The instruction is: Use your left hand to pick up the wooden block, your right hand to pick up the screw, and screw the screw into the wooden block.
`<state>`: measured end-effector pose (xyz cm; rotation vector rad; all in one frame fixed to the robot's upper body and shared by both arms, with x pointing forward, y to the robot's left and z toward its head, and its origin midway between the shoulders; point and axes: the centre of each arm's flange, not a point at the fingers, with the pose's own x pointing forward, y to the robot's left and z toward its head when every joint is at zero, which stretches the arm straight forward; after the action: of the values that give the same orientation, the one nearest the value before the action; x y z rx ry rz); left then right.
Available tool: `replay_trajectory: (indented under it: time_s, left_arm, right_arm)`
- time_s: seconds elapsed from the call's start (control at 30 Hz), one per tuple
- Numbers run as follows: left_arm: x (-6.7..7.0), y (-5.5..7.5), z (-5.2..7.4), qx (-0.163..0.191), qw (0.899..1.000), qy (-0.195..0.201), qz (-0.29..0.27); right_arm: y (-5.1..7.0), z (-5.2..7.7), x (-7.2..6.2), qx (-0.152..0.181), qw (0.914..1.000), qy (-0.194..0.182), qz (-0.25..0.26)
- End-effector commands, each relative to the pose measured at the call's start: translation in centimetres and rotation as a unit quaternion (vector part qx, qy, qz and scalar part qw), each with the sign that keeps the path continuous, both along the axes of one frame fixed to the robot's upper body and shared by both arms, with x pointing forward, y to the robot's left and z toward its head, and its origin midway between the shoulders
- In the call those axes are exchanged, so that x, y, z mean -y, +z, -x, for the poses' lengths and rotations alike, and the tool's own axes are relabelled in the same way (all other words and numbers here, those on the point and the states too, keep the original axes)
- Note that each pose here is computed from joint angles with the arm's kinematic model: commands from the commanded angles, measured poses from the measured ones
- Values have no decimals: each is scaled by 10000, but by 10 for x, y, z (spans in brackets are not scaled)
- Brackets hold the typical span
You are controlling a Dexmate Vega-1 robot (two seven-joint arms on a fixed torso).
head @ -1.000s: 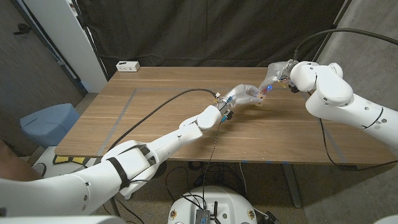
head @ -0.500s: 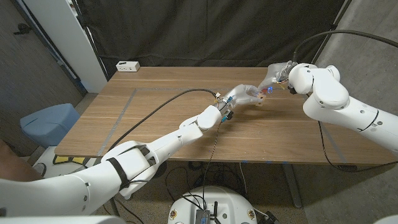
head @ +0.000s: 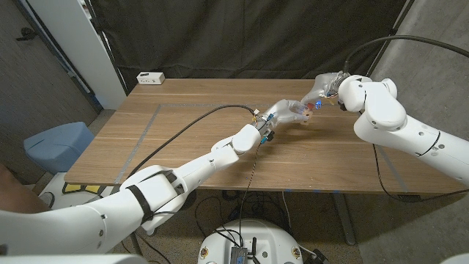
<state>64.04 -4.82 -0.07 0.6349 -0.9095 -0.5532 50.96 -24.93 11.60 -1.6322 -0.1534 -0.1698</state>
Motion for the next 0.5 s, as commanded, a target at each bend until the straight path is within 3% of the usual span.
replay_trajectory:
  time_s: [0.03, 0.5]
  left_arm:
    - [0, 3, -4, -20, 10000, -15, 9]
    - [0, 6, -8, -12, 10000, -21, 5]
  right_arm:
    - [4, -1, 0, -66, 9999, -34, 74]
    - [8, -3, 2, -267, 9996, -94, 74]
